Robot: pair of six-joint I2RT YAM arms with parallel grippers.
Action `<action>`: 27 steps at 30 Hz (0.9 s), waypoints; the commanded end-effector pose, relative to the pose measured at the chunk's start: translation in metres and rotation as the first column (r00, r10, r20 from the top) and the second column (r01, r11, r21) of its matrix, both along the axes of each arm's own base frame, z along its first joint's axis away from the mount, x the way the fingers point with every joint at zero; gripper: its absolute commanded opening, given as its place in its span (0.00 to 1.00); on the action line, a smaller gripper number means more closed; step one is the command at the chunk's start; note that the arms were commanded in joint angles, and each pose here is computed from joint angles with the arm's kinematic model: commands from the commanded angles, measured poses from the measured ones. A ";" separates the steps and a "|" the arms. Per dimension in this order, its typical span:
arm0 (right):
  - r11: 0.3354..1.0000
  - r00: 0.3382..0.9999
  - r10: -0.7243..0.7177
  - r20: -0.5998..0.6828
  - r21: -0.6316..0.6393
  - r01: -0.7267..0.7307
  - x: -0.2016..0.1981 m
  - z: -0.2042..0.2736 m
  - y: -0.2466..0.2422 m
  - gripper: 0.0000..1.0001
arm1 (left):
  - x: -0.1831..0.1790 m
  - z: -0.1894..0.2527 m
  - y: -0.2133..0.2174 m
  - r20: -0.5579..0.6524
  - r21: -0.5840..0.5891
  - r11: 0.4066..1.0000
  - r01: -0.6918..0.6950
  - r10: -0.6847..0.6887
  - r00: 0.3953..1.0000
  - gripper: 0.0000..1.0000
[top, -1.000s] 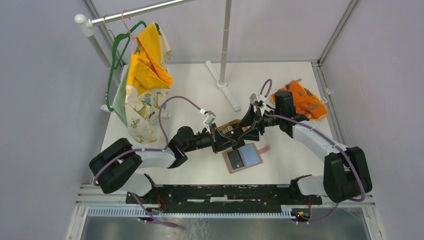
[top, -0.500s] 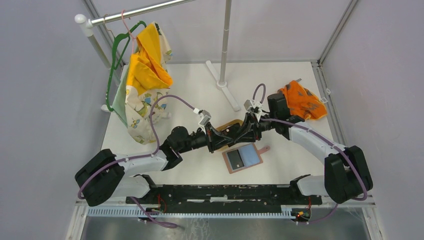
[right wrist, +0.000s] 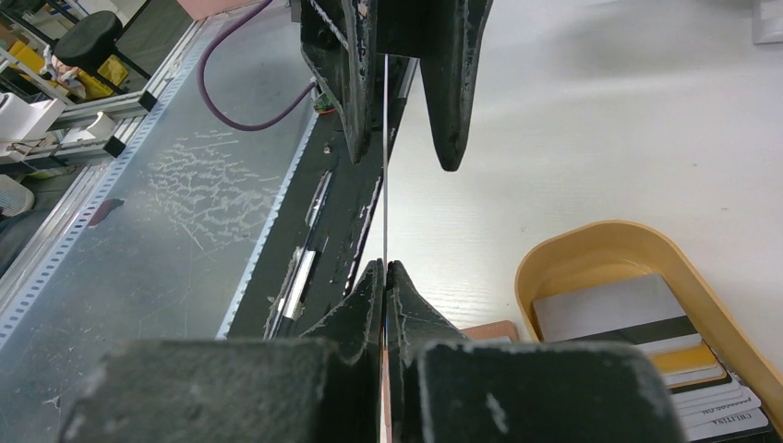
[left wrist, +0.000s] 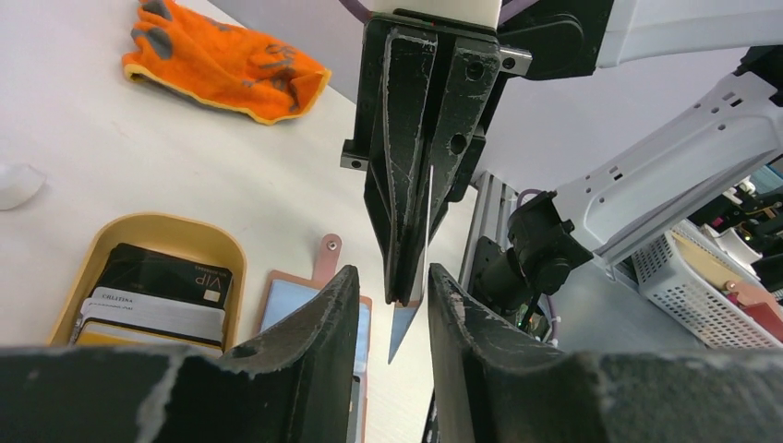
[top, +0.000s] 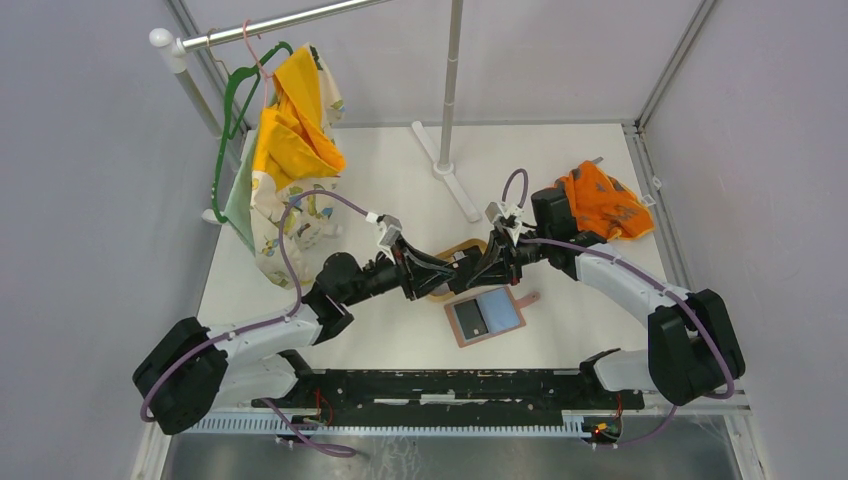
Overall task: Put the credit cards into the card holder
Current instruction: Move the storage box to the center of the board.
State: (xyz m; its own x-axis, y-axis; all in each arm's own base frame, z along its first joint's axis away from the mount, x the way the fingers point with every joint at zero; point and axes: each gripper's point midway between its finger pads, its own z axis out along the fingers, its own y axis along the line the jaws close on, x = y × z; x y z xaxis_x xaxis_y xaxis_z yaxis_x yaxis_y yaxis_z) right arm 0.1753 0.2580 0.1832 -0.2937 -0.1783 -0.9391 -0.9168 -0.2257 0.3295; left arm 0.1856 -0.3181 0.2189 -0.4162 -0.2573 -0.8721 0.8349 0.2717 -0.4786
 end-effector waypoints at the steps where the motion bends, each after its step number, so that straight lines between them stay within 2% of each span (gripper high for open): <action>1: 0.998 0.999 0.040 0.028 0.042 -0.041 -0.003 0.008 0.002 0.00 | -0.005 0.011 0.001 0.023 -0.028 0.999 0.027 -0.026 0.999 0.39; 4: 0.998 0.999 0.039 0.022 0.039 -0.039 -0.003 0.007 0.003 0.00 | -0.006 0.013 -0.001 0.030 -0.025 0.999 0.045 -0.045 0.999 0.31; 7: 0.999 0.999 0.034 0.023 0.035 -0.035 -0.002 0.006 0.003 0.00 | -0.006 0.013 -0.002 0.033 -0.017 0.998 0.052 -0.052 0.998 0.07; 9: 0.999 0.999 0.023 0.024 0.027 -0.024 0.000 0.004 0.003 0.01 | -0.006 0.013 -0.002 0.036 -0.015 0.999 0.051 -0.051 0.998 0.02; 13: 0.999 0.996 -0.035 0.079 -0.028 0.037 0.011 -0.006 0.001 0.38 | -0.002 0.009 0.003 0.024 -0.010 1.000 0.010 -0.010 1.000 0.02; 15: 0.992 0.984 -0.072 0.163 -0.088 0.087 0.026 -0.009 -0.008 0.49 | 0.004 0.000 0.010 -0.005 0.006 0.999 -0.040 0.040 0.999 0.02; 17: 0.969 0.961 -0.147 0.233 -0.163 0.188 0.050 -0.015 -0.022 0.55 | 0.010 -0.011 0.020 -0.051 0.016 0.995 -0.095 0.095 0.994 0.02; 19: 0.902 0.911 -0.311 0.271 -0.216 0.373 0.084 -0.024 -0.041 0.63 | 0.011 -0.023 0.029 -0.093 0.019 0.991 -0.132 0.133 0.987 0.02; 21: 0.788 0.818 -0.481 0.315 -0.253 0.561 0.114 -0.038 -0.063 0.72 | 0.008 -0.032 0.035 -0.124 0.023 0.989 -0.147 0.148 0.981 0.02; 22: 0.744 0.784 -0.524 0.334 -0.268 0.612 0.122 -0.044 -0.070 0.76 | 0.006 -0.037 0.037 -0.140 0.027 0.988 -0.153 0.156 0.978 0.02; 25: 0.666 0.728 -0.612 0.309 -0.294 0.685 0.139 -0.052 -0.074 0.85 | 0.005 -0.046 0.042 -0.171 0.046 0.984 -0.173 0.178 0.969 0.02; 27: 0.577 0.669 -0.662 0.337 -0.340 0.743 0.154 -0.064 -0.079 0.89 | 0.005 -0.051 0.045 -0.178 0.055 0.982 -0.182 0.189 0.966 0.02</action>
